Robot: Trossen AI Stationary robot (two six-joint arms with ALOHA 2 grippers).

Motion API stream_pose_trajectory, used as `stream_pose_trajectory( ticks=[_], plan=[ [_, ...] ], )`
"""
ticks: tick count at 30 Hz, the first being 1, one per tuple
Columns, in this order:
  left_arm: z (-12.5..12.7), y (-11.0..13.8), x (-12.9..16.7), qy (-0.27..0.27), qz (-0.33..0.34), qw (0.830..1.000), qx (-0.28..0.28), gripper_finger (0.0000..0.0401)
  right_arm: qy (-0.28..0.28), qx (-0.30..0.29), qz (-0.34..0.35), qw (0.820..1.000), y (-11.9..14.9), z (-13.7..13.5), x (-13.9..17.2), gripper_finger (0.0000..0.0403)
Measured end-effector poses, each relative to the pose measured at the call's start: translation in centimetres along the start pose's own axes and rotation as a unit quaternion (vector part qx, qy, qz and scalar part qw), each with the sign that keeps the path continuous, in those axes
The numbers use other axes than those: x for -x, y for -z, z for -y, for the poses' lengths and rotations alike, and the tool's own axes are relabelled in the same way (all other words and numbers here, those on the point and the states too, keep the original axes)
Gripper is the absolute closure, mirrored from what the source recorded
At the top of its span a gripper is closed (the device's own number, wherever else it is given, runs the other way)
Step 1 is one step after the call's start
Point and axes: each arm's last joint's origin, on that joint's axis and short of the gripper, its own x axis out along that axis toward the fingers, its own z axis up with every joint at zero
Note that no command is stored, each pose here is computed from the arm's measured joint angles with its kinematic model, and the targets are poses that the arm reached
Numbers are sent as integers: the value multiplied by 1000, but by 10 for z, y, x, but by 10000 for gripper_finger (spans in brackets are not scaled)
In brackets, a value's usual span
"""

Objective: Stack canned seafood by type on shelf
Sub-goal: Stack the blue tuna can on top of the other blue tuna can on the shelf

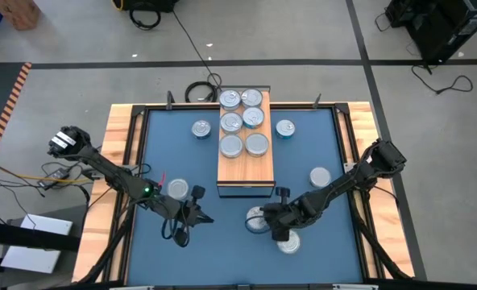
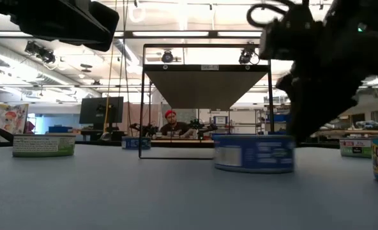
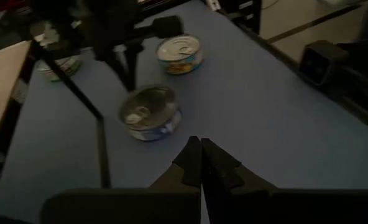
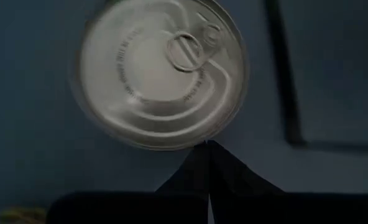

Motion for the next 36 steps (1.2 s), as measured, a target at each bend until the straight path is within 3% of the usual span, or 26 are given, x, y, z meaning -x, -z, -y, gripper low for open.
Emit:
stream_pose_trajectory(
  ticks=[6,11,20,28,36],
  plan=[
    [0,0,0,-2,0,1000,2,395,-37,2,31,999,-9,-5,1,398],
    [0,0,0,-1,1,1000,2,395,-38,27,-5,999,2,-6,1,398],
    [3,4,-17,-1,12,1000,2,396,-70,22,81,994,-15,-3,-5,398],
    [1,16,-33,-16,-8,1000,0,397,-84,24,100,991,-24,3,-7,398],
    [2,-7,-57,-6,-16,999,-27,397,-94,17,105,990,-26,3,-7,398]
  ],
)
